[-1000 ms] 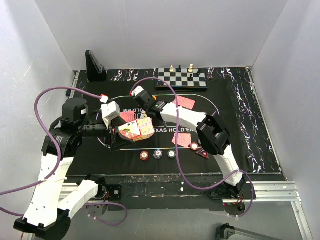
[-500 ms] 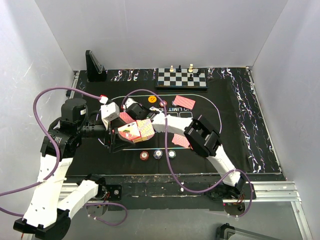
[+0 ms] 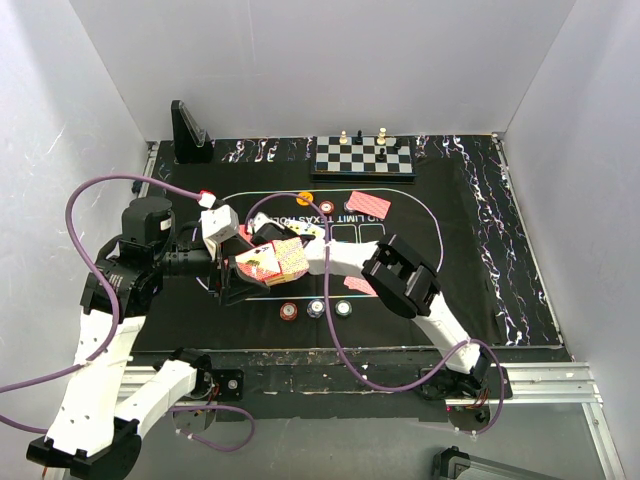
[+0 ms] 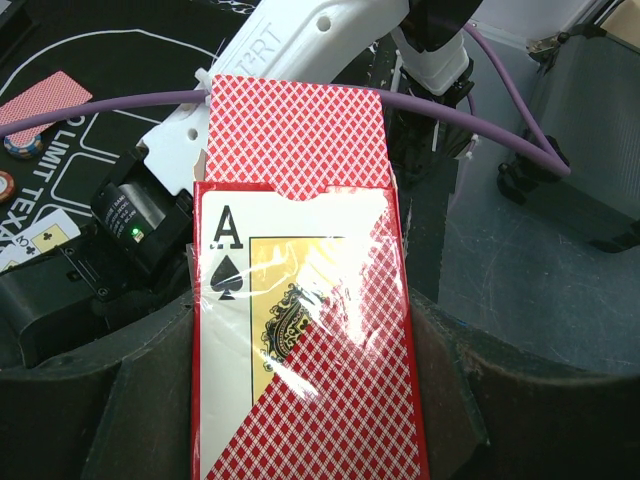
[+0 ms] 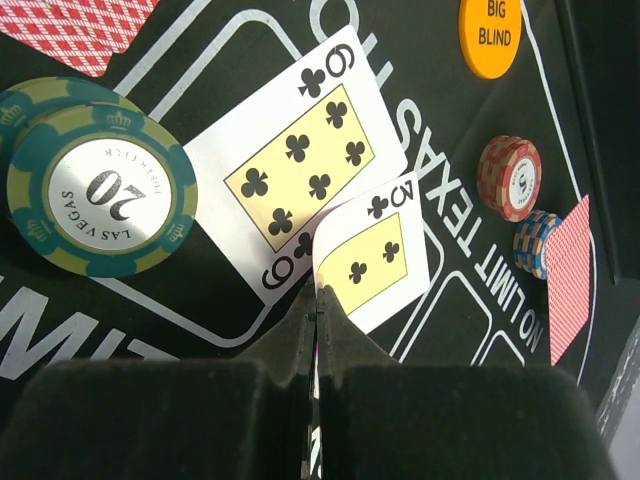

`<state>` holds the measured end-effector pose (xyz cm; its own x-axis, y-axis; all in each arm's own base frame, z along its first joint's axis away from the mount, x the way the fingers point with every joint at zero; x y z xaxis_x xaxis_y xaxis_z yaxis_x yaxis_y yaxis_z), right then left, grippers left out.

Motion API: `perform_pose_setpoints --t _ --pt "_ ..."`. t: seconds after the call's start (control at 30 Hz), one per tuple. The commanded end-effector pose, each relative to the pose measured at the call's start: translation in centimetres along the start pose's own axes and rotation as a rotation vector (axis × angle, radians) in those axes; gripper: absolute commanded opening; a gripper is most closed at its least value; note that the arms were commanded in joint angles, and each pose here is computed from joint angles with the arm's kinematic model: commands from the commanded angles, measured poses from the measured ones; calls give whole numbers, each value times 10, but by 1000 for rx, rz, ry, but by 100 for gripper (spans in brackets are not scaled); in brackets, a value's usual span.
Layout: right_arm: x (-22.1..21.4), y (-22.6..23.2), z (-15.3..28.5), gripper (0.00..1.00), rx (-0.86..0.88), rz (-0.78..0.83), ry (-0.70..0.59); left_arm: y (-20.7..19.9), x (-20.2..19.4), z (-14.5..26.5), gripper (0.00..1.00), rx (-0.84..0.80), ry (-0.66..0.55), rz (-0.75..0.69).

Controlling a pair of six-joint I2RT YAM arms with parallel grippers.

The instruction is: Distribute texas hold em gaming equipment

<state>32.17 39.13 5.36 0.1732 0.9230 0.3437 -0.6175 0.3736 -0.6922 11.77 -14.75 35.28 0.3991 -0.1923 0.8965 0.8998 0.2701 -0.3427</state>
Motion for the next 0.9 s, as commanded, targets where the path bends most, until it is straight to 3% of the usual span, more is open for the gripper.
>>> perform_pose_setpoints --t 0.0,0.2,0.4,0.7,0.87 --pt "-9 20 6 2 101 -28 5 -9 12 5 0 -13 -38 -59" --pt "-13 31 10 20 178 -34 -9 -7 11 5 0 -6 -35 -60" --pt "-16 37 19 48 260 -38 -33 -6 12 4 0 -3 -41 -69" --pt "-13 25 44 57 433 -170 -94 -6 15 5 0 1 -47 -76" --pt "-24 -7 56 61 504 -337 -92 -4 16 3 0 -3 -51 -68"
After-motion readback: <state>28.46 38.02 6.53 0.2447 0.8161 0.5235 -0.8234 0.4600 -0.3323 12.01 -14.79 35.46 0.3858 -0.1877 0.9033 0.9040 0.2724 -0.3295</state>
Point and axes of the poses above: each gripper's point midway between its finger pads, its own z axis back along the fingers, its own y axis along the line the jaws close on, x = y × z, the point moved 4 cm from there along z, back along the fingers, and after that the axes turned 12 degrees about z, right-handed, at the moved point
